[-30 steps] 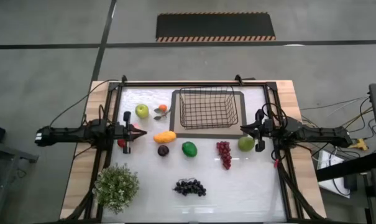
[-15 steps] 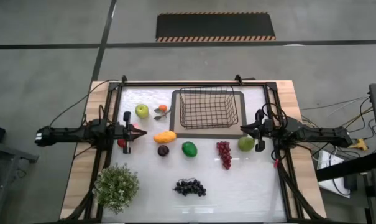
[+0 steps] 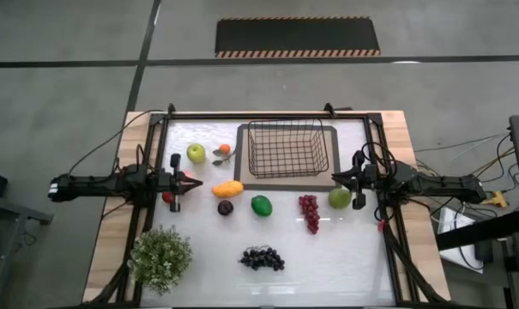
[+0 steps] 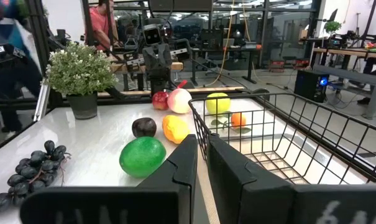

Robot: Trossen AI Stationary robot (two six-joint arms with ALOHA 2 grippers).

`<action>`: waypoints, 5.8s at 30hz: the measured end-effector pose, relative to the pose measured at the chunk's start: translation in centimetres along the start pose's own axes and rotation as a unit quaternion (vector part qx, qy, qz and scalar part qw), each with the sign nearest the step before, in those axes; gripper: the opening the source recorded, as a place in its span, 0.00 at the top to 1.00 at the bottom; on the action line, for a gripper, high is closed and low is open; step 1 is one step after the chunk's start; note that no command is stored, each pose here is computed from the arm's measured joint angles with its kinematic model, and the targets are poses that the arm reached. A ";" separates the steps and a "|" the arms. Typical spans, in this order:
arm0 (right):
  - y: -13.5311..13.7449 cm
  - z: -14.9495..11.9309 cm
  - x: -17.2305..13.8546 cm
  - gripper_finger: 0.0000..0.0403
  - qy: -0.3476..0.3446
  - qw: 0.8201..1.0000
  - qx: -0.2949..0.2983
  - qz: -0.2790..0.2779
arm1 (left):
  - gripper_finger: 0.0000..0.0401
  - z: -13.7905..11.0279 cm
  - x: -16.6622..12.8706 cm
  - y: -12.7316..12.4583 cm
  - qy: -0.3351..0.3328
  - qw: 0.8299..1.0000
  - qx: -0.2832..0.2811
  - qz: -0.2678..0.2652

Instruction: Build produce basket

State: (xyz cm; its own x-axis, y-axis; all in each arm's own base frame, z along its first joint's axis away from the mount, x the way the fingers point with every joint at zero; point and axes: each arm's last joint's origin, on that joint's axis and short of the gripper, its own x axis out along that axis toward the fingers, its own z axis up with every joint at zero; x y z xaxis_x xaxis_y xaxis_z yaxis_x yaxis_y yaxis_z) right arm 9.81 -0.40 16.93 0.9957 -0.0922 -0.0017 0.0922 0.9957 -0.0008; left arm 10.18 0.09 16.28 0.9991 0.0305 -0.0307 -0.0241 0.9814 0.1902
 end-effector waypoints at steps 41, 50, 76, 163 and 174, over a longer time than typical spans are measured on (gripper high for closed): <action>-0.5 2.7 0.3 0.93 -0.128 0.986 -0.036 -0.104 | 1.00 5.9 -1.2 1.2 -0.319 0.921 -0.222 0.001; -0.5 3.6 0.4 0.93 -0.168 0.977 -0.063 -0.112 | 1.00 7.2 0.7 2.0 -0.276 0.924 -0.247 0.098; 0.0 4.4 1.4 0.93 -0.214 0.968 -0.120 -0.049 | 1.00 11.1 14.7 2.3 0.136 0.940 -0.288 0.119; -0.2 2.7 2.2 0.93 -0.118 0.983 -0.111 -0.085 | 0.60 2.5 18.8 1.6 0.627 0.769 -0.110 0.058; -0.2 2.7 2.2 0.93 -0.118 0.983 -0.111 -0.085 | 0.63 7.7 17.6 2.6 0.624 0.773 -0.093 0.070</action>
State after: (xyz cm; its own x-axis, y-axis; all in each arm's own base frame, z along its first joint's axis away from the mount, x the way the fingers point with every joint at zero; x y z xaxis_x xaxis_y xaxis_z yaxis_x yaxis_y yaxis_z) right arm 12.00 -0.85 19.67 0.9411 -0.2288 0.2490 0.2808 0.9389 -0.1988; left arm 27.97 1.75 23.78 0.1775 0.1844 -0.9667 -0.2492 0.9587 0.1371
